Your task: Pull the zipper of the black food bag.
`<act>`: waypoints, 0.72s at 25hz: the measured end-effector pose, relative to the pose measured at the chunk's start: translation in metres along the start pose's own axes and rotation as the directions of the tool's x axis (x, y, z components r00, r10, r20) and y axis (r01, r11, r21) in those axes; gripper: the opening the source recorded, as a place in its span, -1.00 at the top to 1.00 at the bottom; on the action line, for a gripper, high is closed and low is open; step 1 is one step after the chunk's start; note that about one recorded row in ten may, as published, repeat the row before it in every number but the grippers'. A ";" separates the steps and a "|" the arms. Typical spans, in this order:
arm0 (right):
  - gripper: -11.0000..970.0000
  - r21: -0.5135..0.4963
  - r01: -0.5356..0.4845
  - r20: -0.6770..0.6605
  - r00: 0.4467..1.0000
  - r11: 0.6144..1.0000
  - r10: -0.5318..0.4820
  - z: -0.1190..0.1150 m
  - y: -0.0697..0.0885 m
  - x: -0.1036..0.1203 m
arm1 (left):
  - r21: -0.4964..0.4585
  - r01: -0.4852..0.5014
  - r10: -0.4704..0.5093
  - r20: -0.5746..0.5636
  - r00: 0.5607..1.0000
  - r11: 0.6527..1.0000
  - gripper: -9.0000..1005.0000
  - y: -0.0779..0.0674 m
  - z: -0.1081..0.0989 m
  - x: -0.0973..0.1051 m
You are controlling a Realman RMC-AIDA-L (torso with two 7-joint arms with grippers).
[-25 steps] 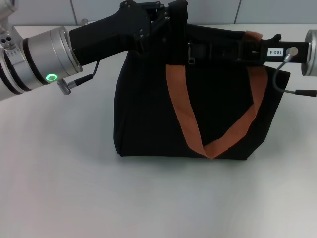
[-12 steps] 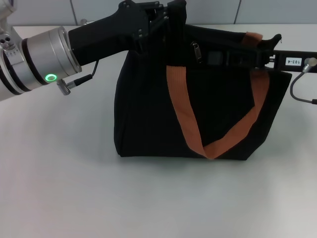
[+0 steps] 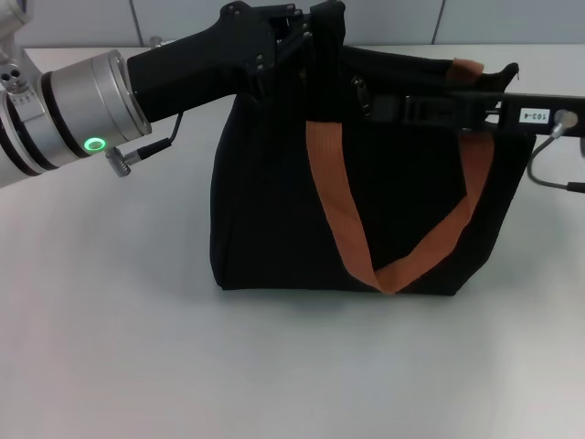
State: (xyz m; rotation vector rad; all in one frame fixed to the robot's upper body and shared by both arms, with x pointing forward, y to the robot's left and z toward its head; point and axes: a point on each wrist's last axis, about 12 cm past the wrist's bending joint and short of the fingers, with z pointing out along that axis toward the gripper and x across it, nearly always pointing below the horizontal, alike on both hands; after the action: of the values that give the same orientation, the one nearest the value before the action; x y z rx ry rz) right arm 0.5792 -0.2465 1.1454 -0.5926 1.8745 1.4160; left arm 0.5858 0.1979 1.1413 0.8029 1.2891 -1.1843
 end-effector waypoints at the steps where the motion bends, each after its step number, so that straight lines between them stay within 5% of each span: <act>1: 0.82 -0.003 0.013 0.000 1.000 1.000 -0.013 0.002 0.000 0.000 | 0.000 0.000 0.000 0.000 1.000 1.000 0.93 0.000 0.000 0.000; 10: 0.29 0.010 0.063 -0.013 0.998 0.998 -0.063 0.016 0.000 -0.002 | 0.006 0.000 0.000 0.000 1.000 1.000 0.93 0.000 0.002 -0.001; 18: 0.40 -0.016 0.080 -0.041 0.996 0.997 -0.080 0.025 0.003 -0.003 | 0.012 -0.001 0.001 0.003 1.000 1.000 0.93 -0.001 0.002 -0.001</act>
State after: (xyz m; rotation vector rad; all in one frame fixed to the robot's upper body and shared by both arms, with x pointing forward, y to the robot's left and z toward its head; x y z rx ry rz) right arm 0.5851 -0.2218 1.1460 -0.7012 1.8537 1.3755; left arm 0.5860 0.1961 1.1430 0.8097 1.2803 -1.1929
